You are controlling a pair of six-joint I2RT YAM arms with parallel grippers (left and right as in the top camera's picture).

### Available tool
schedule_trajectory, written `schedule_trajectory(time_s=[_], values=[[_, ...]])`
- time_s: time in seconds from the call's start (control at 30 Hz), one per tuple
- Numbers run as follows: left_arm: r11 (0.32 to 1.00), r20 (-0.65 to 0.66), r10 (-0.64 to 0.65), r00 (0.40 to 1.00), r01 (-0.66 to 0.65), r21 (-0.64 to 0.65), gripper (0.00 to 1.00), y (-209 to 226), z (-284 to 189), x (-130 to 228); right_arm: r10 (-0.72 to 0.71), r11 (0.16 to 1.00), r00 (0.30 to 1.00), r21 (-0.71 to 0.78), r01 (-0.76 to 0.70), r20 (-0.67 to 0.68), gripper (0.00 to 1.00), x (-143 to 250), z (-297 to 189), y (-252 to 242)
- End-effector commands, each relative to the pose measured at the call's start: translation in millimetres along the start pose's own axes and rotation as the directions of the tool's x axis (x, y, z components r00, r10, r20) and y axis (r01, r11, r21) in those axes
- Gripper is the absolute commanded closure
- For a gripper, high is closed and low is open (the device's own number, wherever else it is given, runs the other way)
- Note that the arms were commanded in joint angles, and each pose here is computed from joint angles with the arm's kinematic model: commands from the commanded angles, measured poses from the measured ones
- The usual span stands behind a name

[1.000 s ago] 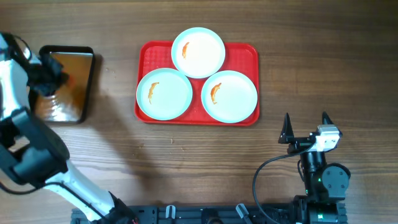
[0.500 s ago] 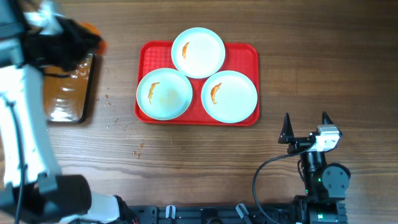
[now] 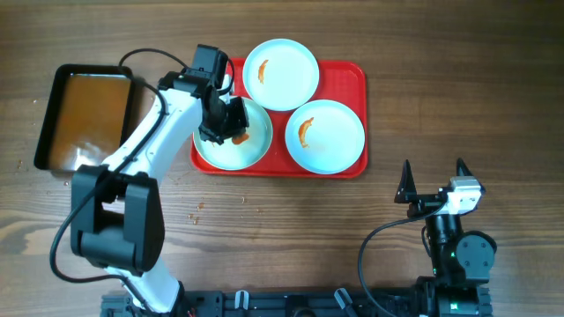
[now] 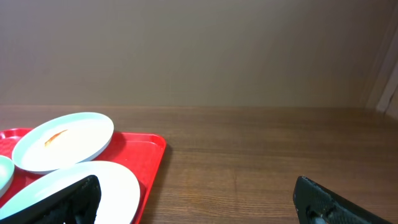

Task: Clean dirty plates on tray and stack at the side
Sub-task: 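Carry the sponge with the left gripper onto the left plate, then reach the right gripper to the top plate's rim and grasp it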

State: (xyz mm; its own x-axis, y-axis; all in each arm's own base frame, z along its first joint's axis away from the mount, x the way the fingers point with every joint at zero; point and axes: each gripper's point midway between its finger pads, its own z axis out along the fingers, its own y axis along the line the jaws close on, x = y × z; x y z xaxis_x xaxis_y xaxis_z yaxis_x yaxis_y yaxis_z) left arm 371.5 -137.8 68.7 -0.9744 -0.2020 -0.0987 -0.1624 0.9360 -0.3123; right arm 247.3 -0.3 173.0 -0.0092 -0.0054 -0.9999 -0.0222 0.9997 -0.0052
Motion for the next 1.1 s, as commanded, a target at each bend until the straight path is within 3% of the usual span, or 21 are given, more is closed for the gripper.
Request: schedule_trajectory(time_s=[0.0, 0.03, 0.23, 0.3, 0.37, 0.4, 0.47, 0.5, 0.63, 0.7, 0.77, 0.83, 0.87, 0.9, 0.93, 1.0, 1.03, 1.07], values=[[1.0, 0.024, 0.004, 1.0, -0.003, -0.011, 0.68, 1, 2, -5, -0.014, 1.0, 1.0, 0.011, 0.014, 0.006, 0.0, -1, 0, -2], [1.0, 0.022, 0.004, 1.0, -0.003, -0.011, 0.59, 2, 2, -5, -0.013, 1.0, 1.0, 0.011, 0.013, 0.006, 0.0, -1, 0, -2], [1.0, 0.024, 0.005, 1.0, -0.005, -0.011, 0.56, 1, -8, -4, -0.014, 1.0, 1.0, 0.011, 0.014, 0.006, 0.0, -1, 0, -2], [1.0, 0.051, 0.001, 0.999, -0.001, -0.002, 0.77, -4, -34, -9, -0.013, 1.0, 1.0, 0.011, 0.013, 0.006, 0.0, -1, 0, -2], [1.0, 0.129, -0.003, 0.992, 0.0, 0.029, 0.8, -11, -74, -22, -0.014, 1.0, 1.0, 0.011, 0.014, 0.006, 0.0, -1, 0, -2], [0.999, 0.173, -0.008, 0.985, 0.0, 0.047, 0.69, -13, -93, -28, -0.013, 1.0, 1.0, 0.011, 0.013, 0.006, 0.0, -1, 0, -2], [0.996, 0.278, -0.029, 0.96, 0.006, 0.085, 0.11, -12, -133, -39, -0.013, 1.0, 1.0, 0.011, 0.013, 0.006, 0.0, -1, 0, -2], [0.995, 0.311, -0.063, 0.948, 0.036, 0.092, 0.0, -5, -149, -41, -0.014, 1.0, 1.0, 0.011, 0.014, 0.006, 0.0, -1, 0, -2], [0.93, 0.307, -0.361, 0.881, 0.364, 0.05, 0.0, 55, -164, -34, -0.014, 1.0, 1.0, 0.011, 0.014, 0.006, 0.0, -1, 0, -2], [0.912, 0.284, -0.399, 0.872, 0.408, 0.028, 0.0, 71, -157, -28, -0.056, 0.998, 0.998, 0.031, 0.056, 0.021, 0.0, -5, 0, -5], [0.905, 0.254, -0.412, 0.875, 0.425, 0.004, 0.0, 78, -146, -19, 0.035, 0.996, 0.99, -0.091, -0.023, 0.133, 0.0, -33, -3, 15], [0.901, 0.23, -0.419, 0.878, 0.434, -0.015, 0.0, 84, -133, -12, 0.23, 0.925, 0.963, -0.34, -0.172, 0.14, 0.0, -52, -14, 52], [0.899, 0.222, -0.422, 0.879, 0.437, -0.021, 0.0, 86, -127, -9, 0.35, 0.851, 0.931, -0.45, -0.273, 0.098, 0.0, -61, -22, 68], [0.899, 0.219, -0.423, 0.879, 0.438, -0.023, 0.0, 87, -124, -8, 0.434, 0.796, 0.898, -0.496, -0.347, 0.068, 0.0, -69, -27, 73], [0.898, 0.214, -0.424, 0.88, 0.439, -0.026, 0.0, 89, -119, -6, 0.578, 0.692, 0.816, -0.531, -0.489, 0.003, 0.0, -79, -31, 75], [0.896, 0.201, -0.428, 0.881, 0.443, -0.036, 0.0, 92, -113, -2, 0.742, 0.511, 0.668, -0.595, -0.62, -0.059, 0.0, -105, -43, 75], [0.895, 0.196, -0.429, 0.882, 0.444, -0.04, 0.0, 92, -112, 0, 0.796, 0.418, 0.603, -0.671, -0.612, -0.054, 0.0, -131, -59, 76], [0.894, 0.193, -0.43, 0.882, 0.445, -0.043, 0.0, 93, -112, 1, 0.8, 0.405, 0.599, -0.73, -0.551, -0.008, 0.01, -149, -73, 77]])
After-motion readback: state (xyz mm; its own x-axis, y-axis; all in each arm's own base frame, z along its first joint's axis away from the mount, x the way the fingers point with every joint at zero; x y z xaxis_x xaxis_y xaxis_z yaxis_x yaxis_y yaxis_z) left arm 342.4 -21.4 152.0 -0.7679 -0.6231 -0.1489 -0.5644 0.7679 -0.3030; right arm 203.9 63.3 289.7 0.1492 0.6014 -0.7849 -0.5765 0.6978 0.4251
